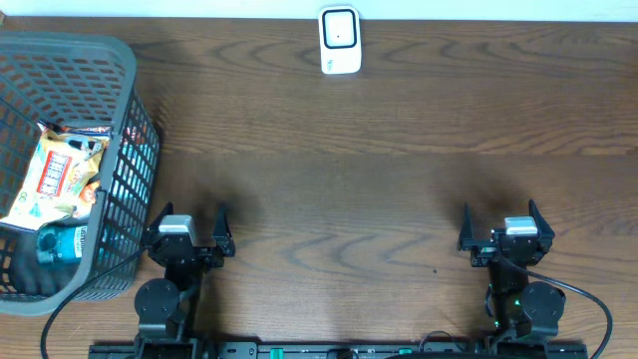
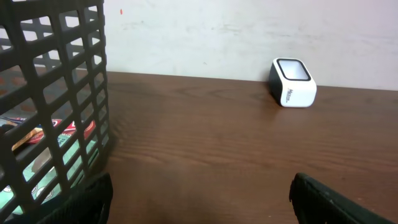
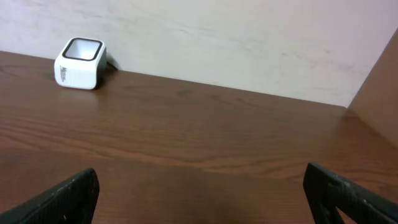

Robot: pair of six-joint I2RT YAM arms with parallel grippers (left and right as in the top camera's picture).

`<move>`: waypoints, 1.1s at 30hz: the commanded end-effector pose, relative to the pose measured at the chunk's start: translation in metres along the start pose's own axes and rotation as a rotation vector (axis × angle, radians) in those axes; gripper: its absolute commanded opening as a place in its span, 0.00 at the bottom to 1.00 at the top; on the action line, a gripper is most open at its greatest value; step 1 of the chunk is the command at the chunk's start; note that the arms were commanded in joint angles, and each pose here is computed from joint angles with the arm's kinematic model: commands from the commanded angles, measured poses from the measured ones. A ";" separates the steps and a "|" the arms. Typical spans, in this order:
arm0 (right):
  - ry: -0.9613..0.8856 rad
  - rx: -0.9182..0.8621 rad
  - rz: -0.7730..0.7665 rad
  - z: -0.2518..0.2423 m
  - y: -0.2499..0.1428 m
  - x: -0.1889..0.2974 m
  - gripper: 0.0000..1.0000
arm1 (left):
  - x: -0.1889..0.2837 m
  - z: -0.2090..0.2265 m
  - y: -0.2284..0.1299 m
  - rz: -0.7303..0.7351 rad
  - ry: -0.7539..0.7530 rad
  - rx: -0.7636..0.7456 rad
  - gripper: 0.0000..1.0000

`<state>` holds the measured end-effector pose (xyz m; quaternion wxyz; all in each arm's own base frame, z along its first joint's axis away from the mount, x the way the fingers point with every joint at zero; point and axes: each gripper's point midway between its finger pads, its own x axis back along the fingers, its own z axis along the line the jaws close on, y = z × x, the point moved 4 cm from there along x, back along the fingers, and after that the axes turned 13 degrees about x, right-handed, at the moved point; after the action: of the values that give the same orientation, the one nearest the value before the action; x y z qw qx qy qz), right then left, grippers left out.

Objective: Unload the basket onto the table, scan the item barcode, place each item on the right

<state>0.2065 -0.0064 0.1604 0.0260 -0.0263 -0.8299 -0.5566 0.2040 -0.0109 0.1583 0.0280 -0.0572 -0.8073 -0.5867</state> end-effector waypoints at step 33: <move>-0.001 0.008 0.006 0.001 -0.001 0.000 0.99 | -0.002 0.002 -0.015 0.045 -0.006 -0.017 0.91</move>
<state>0.2065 -0.0064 0.1604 0.0260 -0.0263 -0.8299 -0.5566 0.2040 -0.0108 0.1583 0.0281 -0.0571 -0.8071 -0.5869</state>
